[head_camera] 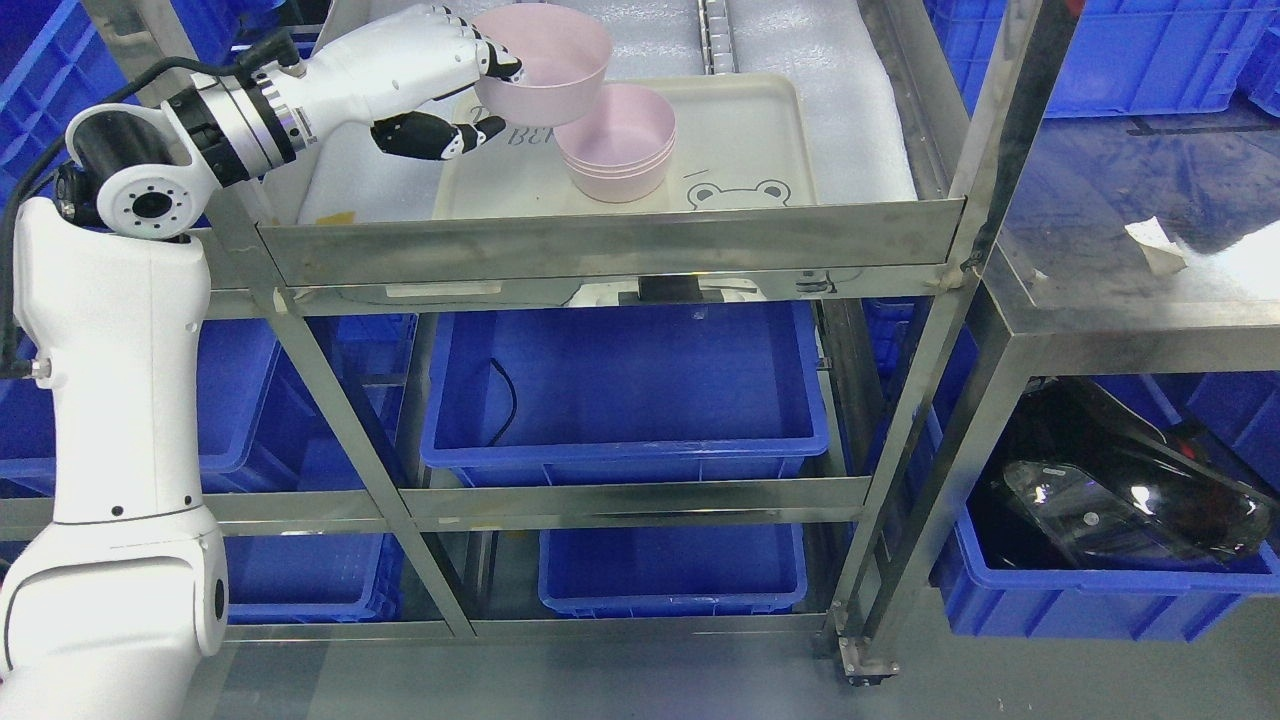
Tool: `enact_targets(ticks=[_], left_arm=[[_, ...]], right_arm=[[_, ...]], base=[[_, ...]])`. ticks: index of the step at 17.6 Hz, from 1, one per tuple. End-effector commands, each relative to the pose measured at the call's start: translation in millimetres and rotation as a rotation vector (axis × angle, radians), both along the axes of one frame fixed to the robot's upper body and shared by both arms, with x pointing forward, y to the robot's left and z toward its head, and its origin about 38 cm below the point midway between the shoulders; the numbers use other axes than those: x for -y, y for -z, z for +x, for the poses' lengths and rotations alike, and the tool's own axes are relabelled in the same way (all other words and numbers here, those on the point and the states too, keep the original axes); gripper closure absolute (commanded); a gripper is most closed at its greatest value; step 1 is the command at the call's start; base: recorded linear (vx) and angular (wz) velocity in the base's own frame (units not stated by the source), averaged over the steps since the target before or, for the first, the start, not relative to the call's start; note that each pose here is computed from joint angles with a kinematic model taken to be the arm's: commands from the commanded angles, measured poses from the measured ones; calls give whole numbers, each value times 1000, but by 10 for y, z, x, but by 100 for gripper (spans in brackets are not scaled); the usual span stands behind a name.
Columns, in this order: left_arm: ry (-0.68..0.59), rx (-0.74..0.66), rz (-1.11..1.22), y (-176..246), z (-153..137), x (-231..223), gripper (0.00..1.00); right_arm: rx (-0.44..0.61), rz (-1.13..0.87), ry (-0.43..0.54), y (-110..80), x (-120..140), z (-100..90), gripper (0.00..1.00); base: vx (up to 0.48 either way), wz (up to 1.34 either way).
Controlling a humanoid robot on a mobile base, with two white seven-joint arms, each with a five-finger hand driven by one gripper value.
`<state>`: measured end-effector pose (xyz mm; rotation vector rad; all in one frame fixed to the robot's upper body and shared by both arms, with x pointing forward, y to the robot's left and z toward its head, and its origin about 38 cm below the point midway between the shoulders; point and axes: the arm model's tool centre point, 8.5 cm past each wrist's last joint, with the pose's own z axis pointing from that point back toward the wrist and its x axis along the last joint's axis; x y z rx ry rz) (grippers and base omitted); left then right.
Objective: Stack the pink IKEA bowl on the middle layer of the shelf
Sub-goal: 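Lower the pink bowl onto the stack of pink bowls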
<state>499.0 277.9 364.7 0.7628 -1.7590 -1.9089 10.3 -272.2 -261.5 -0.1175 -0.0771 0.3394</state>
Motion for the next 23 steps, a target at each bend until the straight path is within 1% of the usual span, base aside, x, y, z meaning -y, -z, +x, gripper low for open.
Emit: enact_targets(ticks=[1, 4, 7, 9, 11, 13, 17, 20, 21, 22, 23], left_arm=[[-33, -137, 57, 342, 316, 164, 97], [8, -162, 73, 400, 382, 434, 98], [11, -164, 69, 312, 508, 596, 97], [-2, -151, 73, 199, 582, 615, 97], [-6, -171, 81, 249, 624, 649, 96], [17, -191, 71, 316, 637, 788, 95], [19, -214, 70, 392, 649, 809, 93], [2, -214, 74, 375, 660, 720, 92], [2, -205, 76, 329, 663, 720, 91], [-4, -200, 81, 294, 667, 691, 84], [-19, -197, 90, 282, 670, 623, 73]], right_arm=[[1, -14, 0, -7, 101, -40, 0], [1, -14, 0, -7, 101, -40, 0], [1, -14, 0, -7, 101, -40, 0], [1, -14, 0, -7, 101, -40, 0], [1, -14, 0, -7, 101, -40, 0], [1, -14, 0, -7, 101, -40, 0], [1, -14, 0, -7, 101, -40, 0], [1, -14, 0, -7, 101, -40, 0], [1, -14, 0, -7, 101, -40, 0], [1, -14, 0, -7, 101, -40, 0], [1, -14, -2, -7, 100, -40, 0]], base=[[0, 0], [0, 0], [0, 0], [0, 0], [0, 0], [0, 0], [0, 0], [0, 0], [0, 0], [0, 0], [0, 0]])
